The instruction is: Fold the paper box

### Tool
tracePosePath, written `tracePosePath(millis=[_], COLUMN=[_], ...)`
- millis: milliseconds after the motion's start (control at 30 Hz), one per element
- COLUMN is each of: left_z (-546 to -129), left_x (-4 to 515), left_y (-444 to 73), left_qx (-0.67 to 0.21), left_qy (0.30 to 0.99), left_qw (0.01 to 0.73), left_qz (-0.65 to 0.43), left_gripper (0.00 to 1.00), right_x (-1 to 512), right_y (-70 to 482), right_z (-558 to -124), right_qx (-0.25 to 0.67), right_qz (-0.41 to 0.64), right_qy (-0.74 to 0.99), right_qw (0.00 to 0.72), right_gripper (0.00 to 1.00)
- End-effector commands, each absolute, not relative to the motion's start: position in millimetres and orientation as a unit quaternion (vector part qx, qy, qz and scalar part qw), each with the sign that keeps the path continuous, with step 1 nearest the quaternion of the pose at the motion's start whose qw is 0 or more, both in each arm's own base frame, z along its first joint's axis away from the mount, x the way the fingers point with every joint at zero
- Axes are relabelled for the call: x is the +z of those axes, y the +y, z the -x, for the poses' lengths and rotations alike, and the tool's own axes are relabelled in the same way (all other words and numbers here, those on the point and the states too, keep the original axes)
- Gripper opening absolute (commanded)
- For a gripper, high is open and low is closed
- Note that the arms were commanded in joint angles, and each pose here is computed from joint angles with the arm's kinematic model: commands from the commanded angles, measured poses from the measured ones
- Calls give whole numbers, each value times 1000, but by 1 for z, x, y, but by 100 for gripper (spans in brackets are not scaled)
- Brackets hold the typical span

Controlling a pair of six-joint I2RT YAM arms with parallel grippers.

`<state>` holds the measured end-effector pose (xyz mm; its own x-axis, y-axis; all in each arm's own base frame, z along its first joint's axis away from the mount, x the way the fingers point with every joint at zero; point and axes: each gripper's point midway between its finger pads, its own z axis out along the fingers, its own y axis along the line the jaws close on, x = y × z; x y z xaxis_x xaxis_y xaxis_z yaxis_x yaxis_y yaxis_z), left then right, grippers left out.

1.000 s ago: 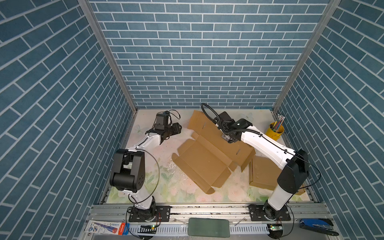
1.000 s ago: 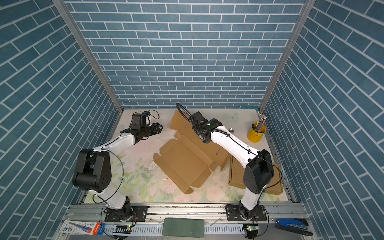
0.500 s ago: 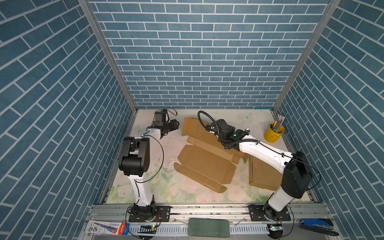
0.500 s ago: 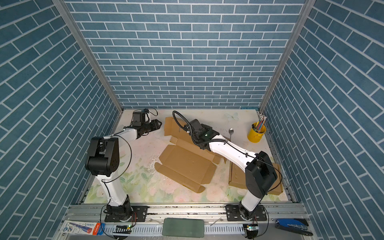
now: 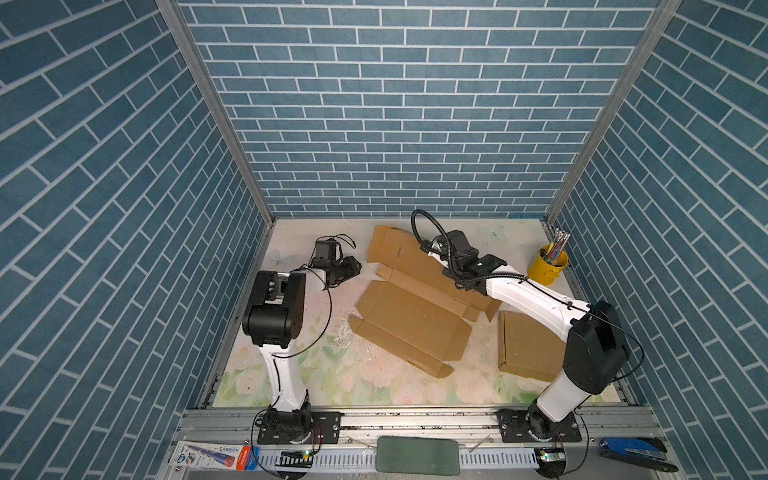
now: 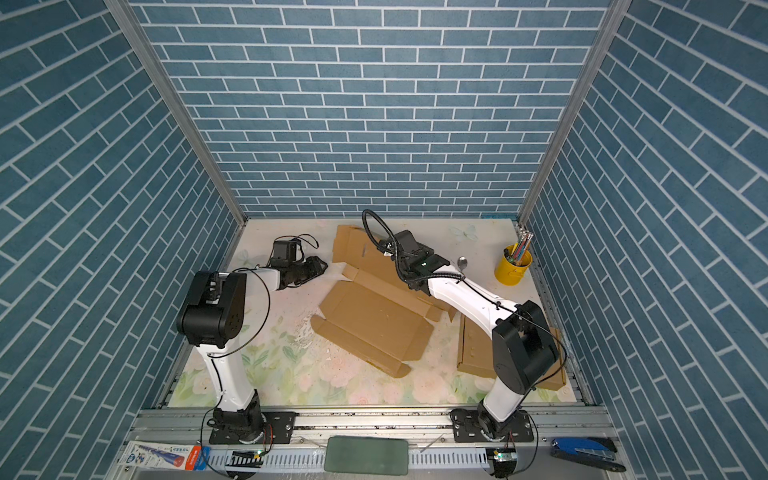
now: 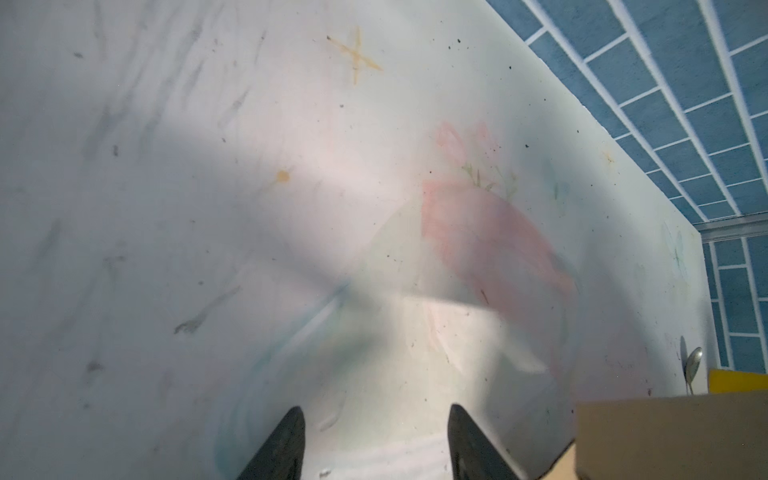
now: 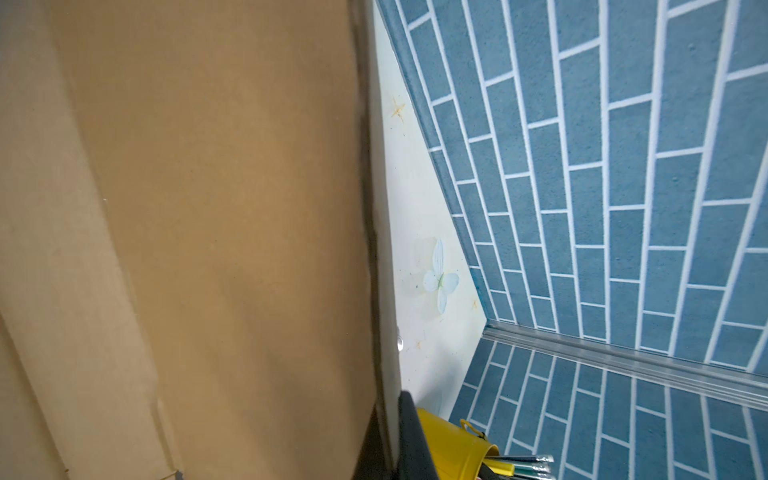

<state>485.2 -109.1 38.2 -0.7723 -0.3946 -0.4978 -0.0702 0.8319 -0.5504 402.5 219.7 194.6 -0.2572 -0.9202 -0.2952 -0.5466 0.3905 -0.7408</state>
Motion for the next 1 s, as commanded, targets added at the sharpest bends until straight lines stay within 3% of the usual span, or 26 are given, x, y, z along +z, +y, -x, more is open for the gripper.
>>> tracePosePath(millis=[0,467,733,967], left_z=[-480,-465,-445,-447], left_x=[21,15,29,61], left_y=[-123,-166,-199,-175], left_qx=[-265,-273,-325,-323], left_qy=[907,919,908,902], left_qw=[302,273,258,280], left_qz=[129,79,57,58], left_gripper=[57,54,54,54], right_x=[183,178,182,184], right_y=[229,222,226,221], right_z=[-407,-425,-430,-431], right_qx=[-216,-205,-200,-216], right_qz=[472,456,448,455], right_qy=[770,784,787,777], right_qw=[370,368,375,378], right_gripper=[0,0,0,0])
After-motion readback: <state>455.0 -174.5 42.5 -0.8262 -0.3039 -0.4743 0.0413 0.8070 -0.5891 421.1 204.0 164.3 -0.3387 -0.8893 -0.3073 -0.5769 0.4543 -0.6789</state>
